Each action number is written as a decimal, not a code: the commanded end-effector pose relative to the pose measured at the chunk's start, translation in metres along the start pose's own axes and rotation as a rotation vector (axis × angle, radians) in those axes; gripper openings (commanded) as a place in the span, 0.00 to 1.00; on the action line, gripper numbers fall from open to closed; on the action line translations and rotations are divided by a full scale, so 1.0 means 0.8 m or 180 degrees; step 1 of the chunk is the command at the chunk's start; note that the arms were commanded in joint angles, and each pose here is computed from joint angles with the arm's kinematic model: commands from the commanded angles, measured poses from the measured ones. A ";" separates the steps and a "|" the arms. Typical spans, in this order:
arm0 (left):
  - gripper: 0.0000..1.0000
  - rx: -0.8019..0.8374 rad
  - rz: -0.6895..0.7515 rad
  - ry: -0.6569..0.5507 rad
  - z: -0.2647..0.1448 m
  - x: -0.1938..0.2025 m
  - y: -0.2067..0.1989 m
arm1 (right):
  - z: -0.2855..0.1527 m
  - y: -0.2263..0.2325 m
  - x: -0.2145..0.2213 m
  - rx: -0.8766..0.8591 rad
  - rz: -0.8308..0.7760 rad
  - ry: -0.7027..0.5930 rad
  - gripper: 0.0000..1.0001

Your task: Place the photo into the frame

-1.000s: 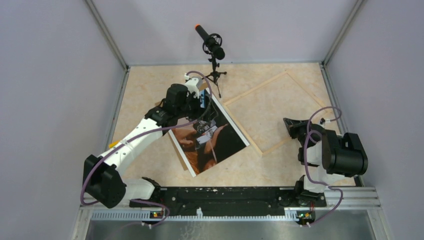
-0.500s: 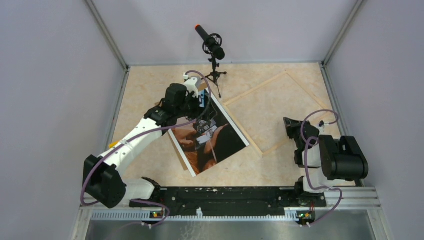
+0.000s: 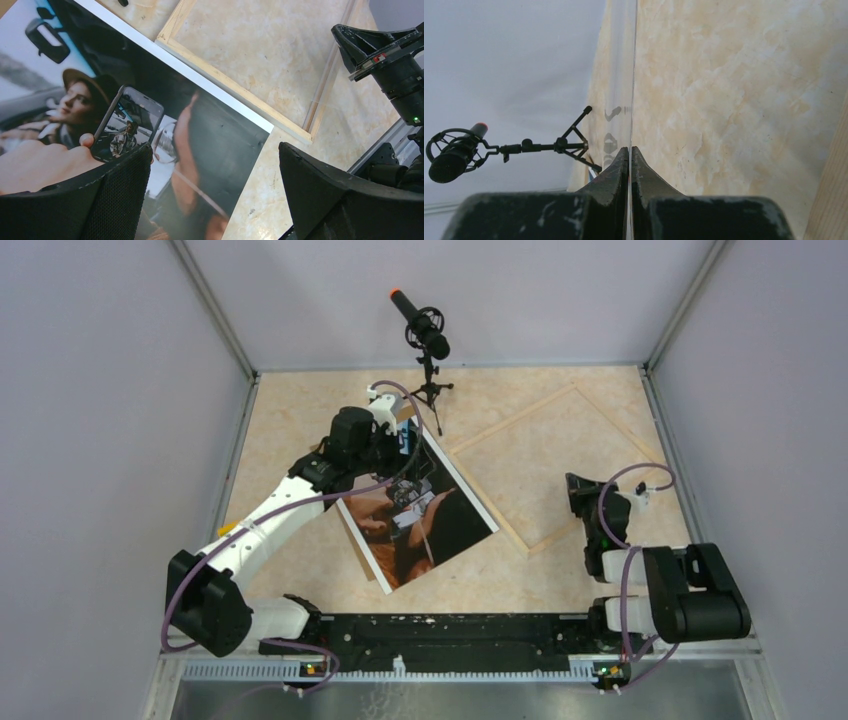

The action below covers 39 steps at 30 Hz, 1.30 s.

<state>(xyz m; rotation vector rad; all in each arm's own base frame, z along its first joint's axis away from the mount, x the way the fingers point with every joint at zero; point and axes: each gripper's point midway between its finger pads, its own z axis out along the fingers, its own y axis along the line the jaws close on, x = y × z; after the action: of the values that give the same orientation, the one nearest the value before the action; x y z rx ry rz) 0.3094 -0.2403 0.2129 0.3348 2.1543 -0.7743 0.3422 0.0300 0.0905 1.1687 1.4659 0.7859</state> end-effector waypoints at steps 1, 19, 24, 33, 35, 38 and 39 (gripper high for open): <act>0.99 0.0116 0.0016 -0.0172 -0.008 -0.016 -0.011 | 0.000 0.005 -0.020 0.0065 -0.0111 -0.0285 0.00; 0.99 0.0137 -0.0015 -0.0142 -0.005 -0.012 -0.010 | -0.008 0.004 -0.031 0.0043 -0.0041 -0.0434 0.00; 0.99 0.0136 -0.0016 -0.0134 -0.004 -0.010 -0.010 | -0.007 -0.002 -0.026 0.0099 -0.0043 -0.0377 0.00; 0.99 0.0143 -0.0026 -0.0110 -0.001 -0.008 -0.010 | -0.015 -0.010 -0.012 0.0090 0.0031 -0.0211 0.00; 0.98 0.0151 -0.0027 -0.0105 -0.001 -0.007 -0.010 | -0.016 -0.012 -0.010 0.0097 0.0024 -0.0199 0.00; 0.99 0.0137 -0.0027 -0.0108 -0.001 -0.007 -0.009 | -0.017 -0.011 -0.009 0.0081 0.0030 -0.0187 0.00; 0.99 0.0144 -0.0024 -0.0114 -0.001 -0.008 -0.010 | -0.017 -0.011 -0.008 0.0079 0.0037 -0.0184 0.00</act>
<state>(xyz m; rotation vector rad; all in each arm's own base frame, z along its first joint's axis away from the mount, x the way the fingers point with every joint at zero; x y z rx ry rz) 0.3057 -0.2423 0.2091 0.3303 2.1681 -0.7992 0.3258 0.0173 0.0798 1.2392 1.4438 0.7022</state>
